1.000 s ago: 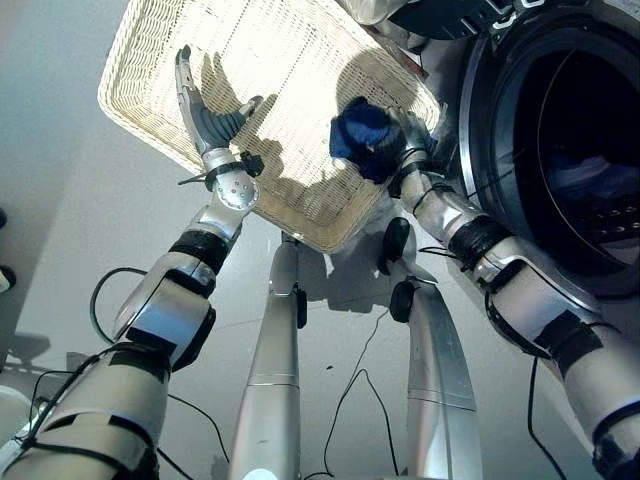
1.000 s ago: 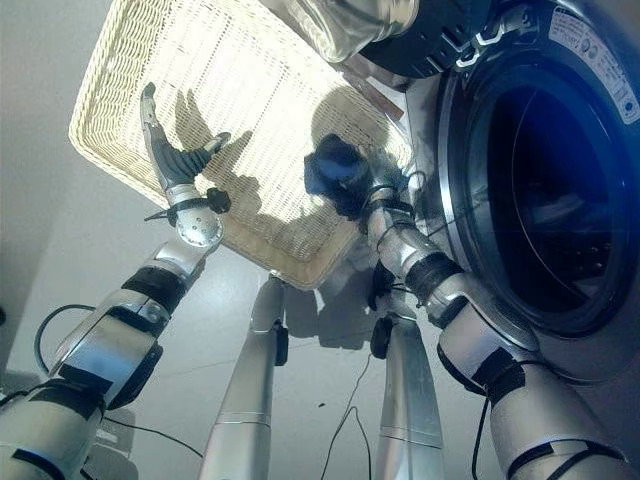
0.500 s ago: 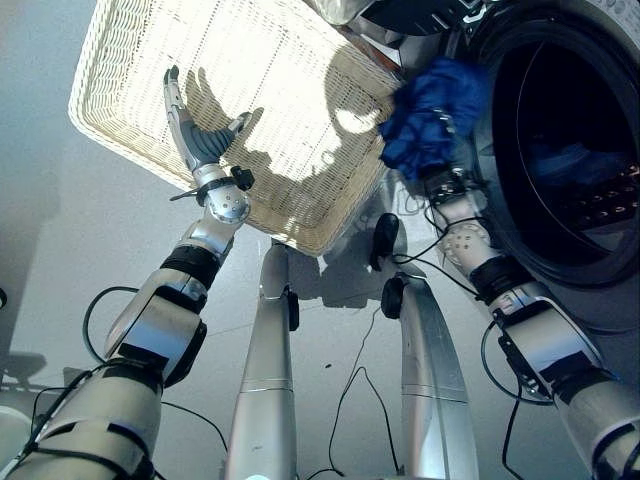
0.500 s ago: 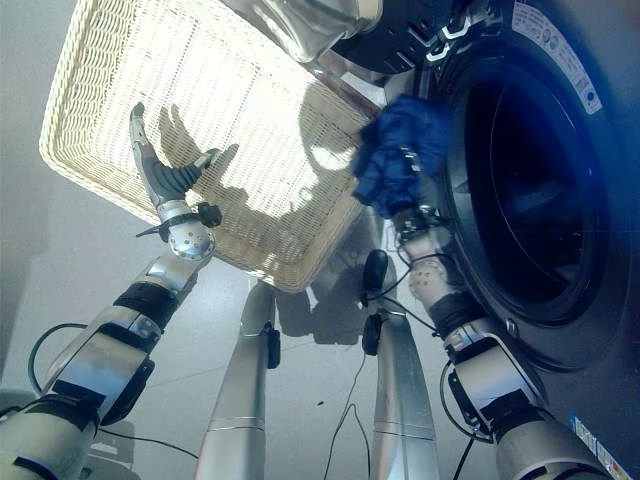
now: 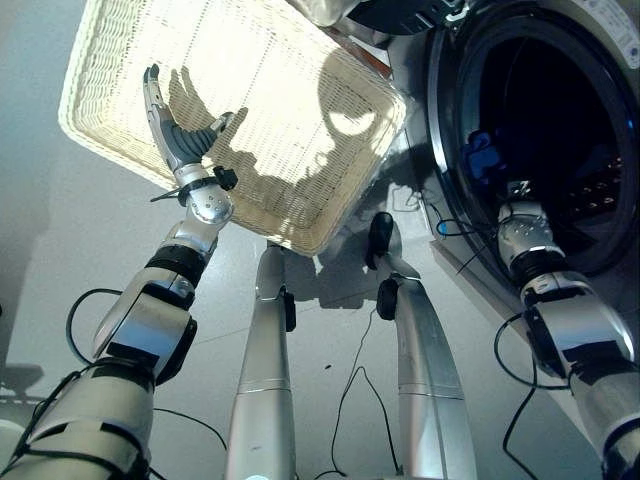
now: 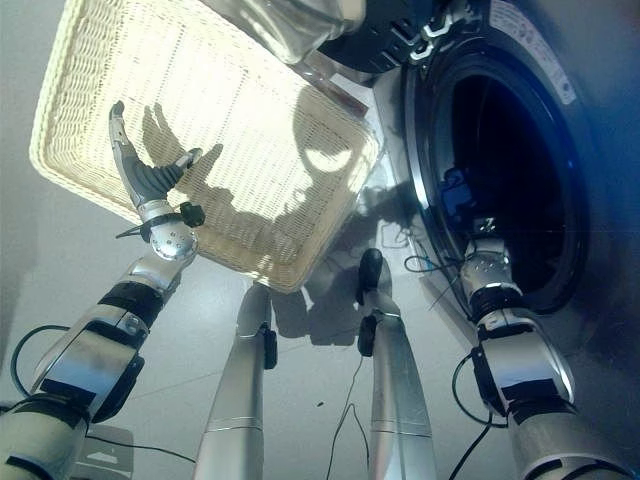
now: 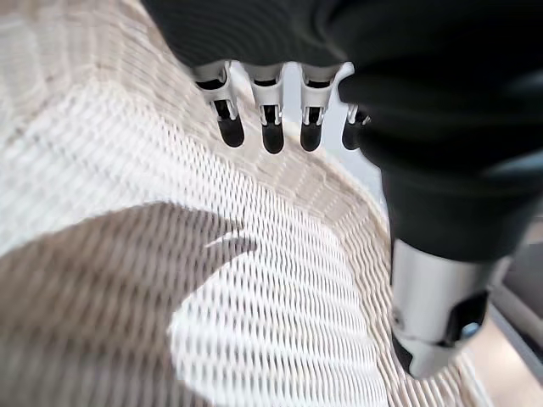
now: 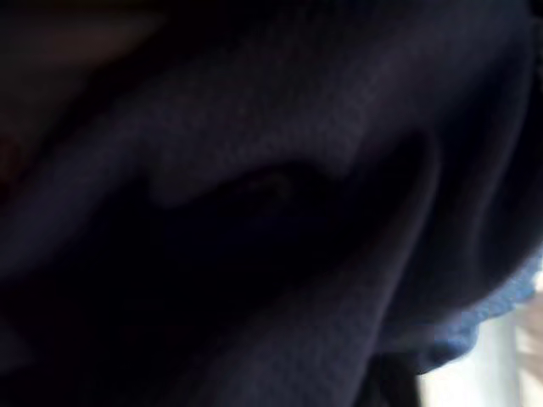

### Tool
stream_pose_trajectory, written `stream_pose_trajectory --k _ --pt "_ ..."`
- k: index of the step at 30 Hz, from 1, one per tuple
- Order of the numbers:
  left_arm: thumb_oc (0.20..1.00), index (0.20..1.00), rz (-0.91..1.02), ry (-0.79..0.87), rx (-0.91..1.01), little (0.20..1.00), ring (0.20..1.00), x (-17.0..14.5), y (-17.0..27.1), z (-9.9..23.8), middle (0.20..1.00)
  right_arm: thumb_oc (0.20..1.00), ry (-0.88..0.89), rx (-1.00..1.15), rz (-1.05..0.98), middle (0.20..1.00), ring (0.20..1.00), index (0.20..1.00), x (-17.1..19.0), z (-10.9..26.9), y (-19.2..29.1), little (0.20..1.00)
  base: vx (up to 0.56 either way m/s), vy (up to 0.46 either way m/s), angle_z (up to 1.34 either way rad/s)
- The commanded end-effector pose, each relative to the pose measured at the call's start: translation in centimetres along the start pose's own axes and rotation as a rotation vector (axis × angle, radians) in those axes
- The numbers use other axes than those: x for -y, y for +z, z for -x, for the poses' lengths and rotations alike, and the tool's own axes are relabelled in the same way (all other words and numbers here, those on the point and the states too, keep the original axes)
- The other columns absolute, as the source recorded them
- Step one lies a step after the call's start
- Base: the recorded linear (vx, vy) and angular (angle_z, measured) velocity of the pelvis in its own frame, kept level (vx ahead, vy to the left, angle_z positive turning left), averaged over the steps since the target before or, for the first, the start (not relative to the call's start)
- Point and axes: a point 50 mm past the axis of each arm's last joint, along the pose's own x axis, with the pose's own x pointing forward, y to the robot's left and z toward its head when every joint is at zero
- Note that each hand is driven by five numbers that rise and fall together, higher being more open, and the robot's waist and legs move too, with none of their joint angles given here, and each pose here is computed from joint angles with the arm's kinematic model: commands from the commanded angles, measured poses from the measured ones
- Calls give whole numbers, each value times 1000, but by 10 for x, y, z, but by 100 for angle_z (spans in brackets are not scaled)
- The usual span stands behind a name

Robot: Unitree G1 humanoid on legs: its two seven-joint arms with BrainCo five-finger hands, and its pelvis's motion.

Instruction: Put the clothes into the washing machine.

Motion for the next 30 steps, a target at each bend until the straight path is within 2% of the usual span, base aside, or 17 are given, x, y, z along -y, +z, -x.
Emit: stream_pose_trajectory --k 1,3,4,5,6,12,15,17,22,24,26,30 --pt "1000 1000 -32 57 23 1000 1000 -21 -9 -2 1000 200 -14 601 -138 200 200 200 -27 7 133 200 0 0 0" --pt "1000 1000 -40 62 21 1000 1000 -27 -10 -5 1000 200 -3 678 -146 200 200 200 -39 16 144 200 -14 -4 -2" --pt "1000 1000 -45 69 15 1000 1000 -33 -10 -10 1000 460 6 745 -126 460 460 460 -46 22 157 460 -31 -1 -4" --pt "1000 1000 -46 69 11 1000 1000 -35 -10 -14 1000 903 25 778 -90 903 903 903 -49 24 163 903 -29 8 -5" --pt "1000 1000 -44 67 9 1000 1000 -37 -9 -17 1000 1000 44 788 -62 1000 1000 1000 -52 25 165 1000 -18 11 -4" --pt "1000 1000 -26 14 20 1000 1000 -28 -1 -27 1000 1000 86 710 132 1000 1000 1000 -56 13 156 1000 0 0 0" --pt "1000 1000 -14 -28 31 1000 1000 -13 5 -22 1000 1000 61 650 315 1000 1000 1000 -60 9 129 1000 0 0 0" --pt "1000 1000 -10 -41 33 1000 1000 -6 9 -22 1000 1000 10 661 595 1000 1000 1000 -59 6 109 1000 3 -4 2" --pt "1000 1000 10 -38 35 1000 1000 0 15 -24 1000 1000 -6 754 1040 1000 1000 1000 -69 11 73 1000 -2 3 2" --pt "1000 1000 25 -39 43 1000 1000 3 20 -25 1000 1000 7 867 1354 1000 1000 1000 -70 14 55 1000 -34 18 0" --pt "1000 1000 34 -38 53 1000 1000 5 23 -25 1000 1000 39 964 1532 1000 1000 1000 -72 18 44 1000 -35 17 0" --pt "1000 1000 44 -33 67 1000 1000 7 26 -26 1000 1000 102 1073 1695 1000 1000 1000 -68 24 23 1000 -17 6 -1"
